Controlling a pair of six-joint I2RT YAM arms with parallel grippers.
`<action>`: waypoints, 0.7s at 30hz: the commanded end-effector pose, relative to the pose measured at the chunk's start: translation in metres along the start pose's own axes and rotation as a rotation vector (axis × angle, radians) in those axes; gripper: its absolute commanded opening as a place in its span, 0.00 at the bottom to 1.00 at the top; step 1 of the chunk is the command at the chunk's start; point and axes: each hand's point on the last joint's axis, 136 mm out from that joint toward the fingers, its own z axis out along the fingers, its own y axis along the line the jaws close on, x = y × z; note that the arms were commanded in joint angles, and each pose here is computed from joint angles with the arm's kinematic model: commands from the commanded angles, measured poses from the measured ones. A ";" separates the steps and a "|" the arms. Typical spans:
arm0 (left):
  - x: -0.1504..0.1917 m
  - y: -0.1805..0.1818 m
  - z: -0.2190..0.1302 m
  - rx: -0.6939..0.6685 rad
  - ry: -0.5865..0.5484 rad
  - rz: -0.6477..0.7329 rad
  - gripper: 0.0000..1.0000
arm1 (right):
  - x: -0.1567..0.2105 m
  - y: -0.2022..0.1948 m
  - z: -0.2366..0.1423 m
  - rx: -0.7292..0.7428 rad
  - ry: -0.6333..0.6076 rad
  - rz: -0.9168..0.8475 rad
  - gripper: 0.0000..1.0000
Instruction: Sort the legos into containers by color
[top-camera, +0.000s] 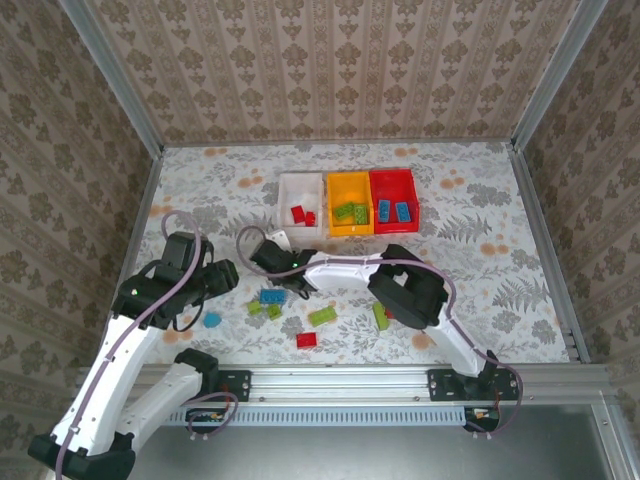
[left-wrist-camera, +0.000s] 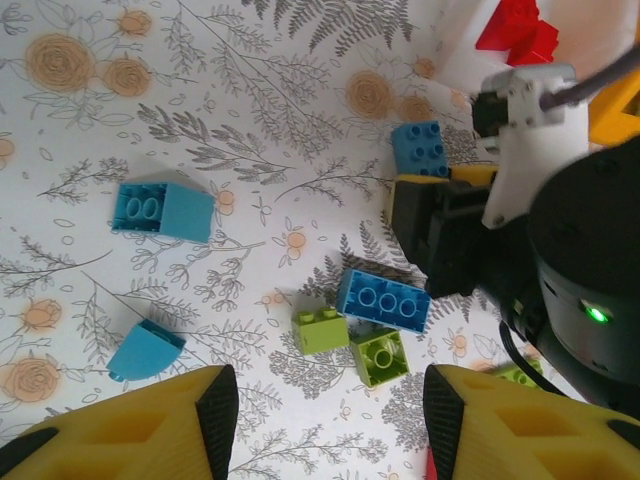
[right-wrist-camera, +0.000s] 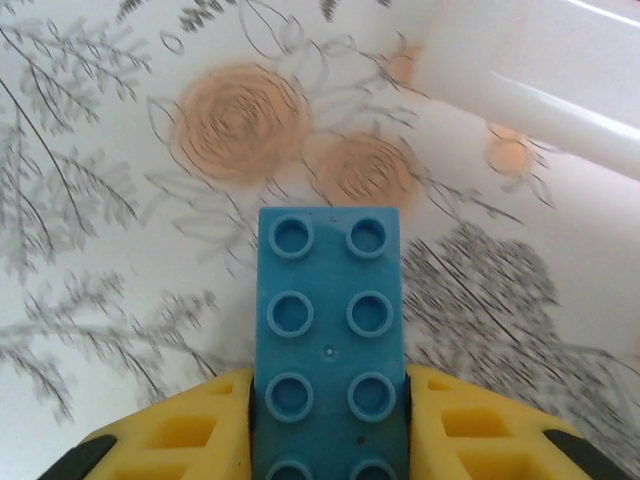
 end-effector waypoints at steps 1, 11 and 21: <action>-0.002 -0.018 0.006 0.090 0.013 0.028 0.55 | -0.065 -0.009 -0.057 -0.047 -0.217 0.022 0.29; -0.021 -0.123 0.044 0.318 0.056 0.218 0.56 | -0.059 -0.151 -0.126 0.087 -0.270 0.216 0.28; -0.016 -0.245 0.088 0.434 0.123 0.460 0.57 | -0.053 -0.293 -0.100 0.209 -0.176 0.468 0.29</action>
